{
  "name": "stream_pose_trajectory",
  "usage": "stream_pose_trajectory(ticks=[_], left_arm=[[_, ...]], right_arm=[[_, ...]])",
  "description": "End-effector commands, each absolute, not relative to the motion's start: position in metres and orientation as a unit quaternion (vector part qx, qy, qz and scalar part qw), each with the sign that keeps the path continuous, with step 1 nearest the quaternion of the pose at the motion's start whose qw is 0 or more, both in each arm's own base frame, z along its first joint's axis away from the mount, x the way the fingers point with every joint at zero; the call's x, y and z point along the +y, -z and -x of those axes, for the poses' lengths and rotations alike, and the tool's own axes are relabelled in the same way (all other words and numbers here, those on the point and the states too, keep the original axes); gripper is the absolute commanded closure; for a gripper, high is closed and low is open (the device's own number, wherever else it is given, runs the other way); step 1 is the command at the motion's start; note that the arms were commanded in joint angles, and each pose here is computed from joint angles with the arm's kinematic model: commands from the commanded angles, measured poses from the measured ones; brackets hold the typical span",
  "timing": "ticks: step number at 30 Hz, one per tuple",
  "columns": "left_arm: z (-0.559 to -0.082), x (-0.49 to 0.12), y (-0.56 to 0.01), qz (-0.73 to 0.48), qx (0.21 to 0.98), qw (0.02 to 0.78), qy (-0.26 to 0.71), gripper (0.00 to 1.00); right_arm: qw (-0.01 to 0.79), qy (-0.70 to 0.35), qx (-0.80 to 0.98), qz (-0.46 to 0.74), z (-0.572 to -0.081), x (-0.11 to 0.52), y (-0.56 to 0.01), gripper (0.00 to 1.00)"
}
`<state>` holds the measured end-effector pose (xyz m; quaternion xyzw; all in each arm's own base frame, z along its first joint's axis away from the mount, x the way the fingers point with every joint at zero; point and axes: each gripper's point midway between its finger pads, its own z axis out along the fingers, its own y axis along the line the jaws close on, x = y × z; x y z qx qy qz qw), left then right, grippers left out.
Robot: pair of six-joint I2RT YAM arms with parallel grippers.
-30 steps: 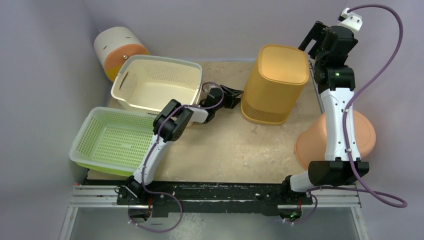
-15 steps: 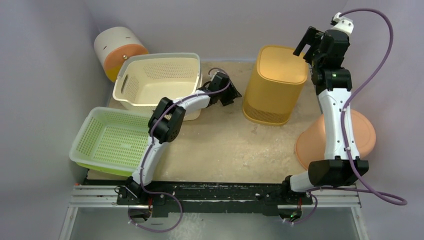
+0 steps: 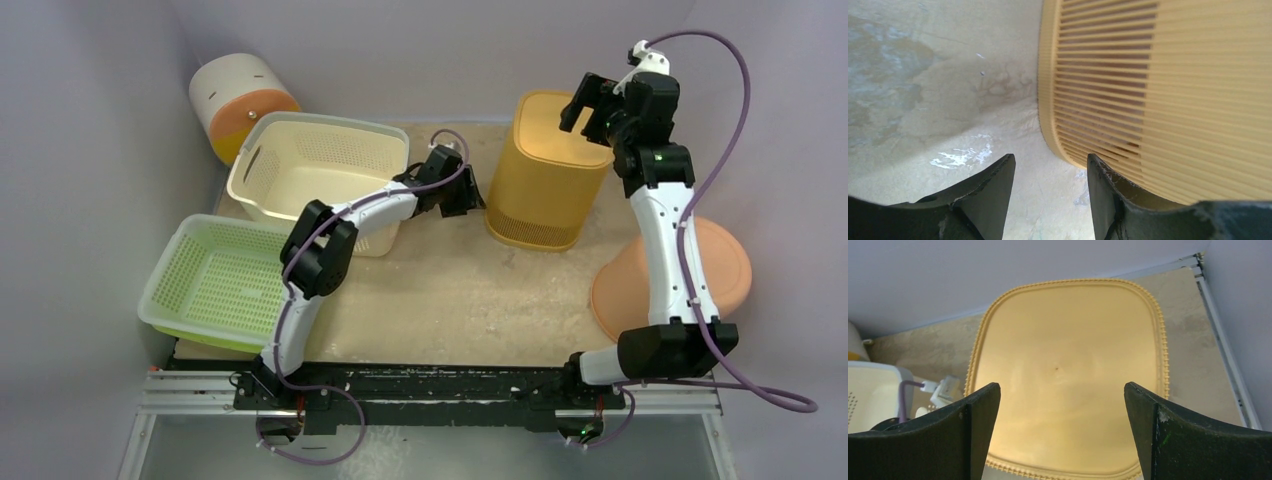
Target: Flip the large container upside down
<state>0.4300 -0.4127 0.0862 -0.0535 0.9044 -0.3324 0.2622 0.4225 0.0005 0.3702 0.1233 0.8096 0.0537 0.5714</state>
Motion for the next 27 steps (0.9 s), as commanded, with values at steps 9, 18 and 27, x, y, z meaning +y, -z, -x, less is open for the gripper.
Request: stream_pose_trajectory(ticks=[9,18,27], left_arm=[[-0.427,-0.501,-0.136,-0.044,0.859,0.292,0.417,0.47],[-0.466,-0.547,-0.160,0.012,0.801,0.308,0.513,0.43],[-0.453,-0.454,-0.254,-0.079,0.834,0.403,0.370,0.42]], right_arm=[[0.635,-0.067,0.764,-0.098,-0.412,0.008,-0.456,0.04],[0.619,-0.100,0.775,-0.080,-0.435,0.025,-0.447,0.05],[0.554,-0.133,0.819,-0.070,-0.388,0.069,-0.391,0.07]])
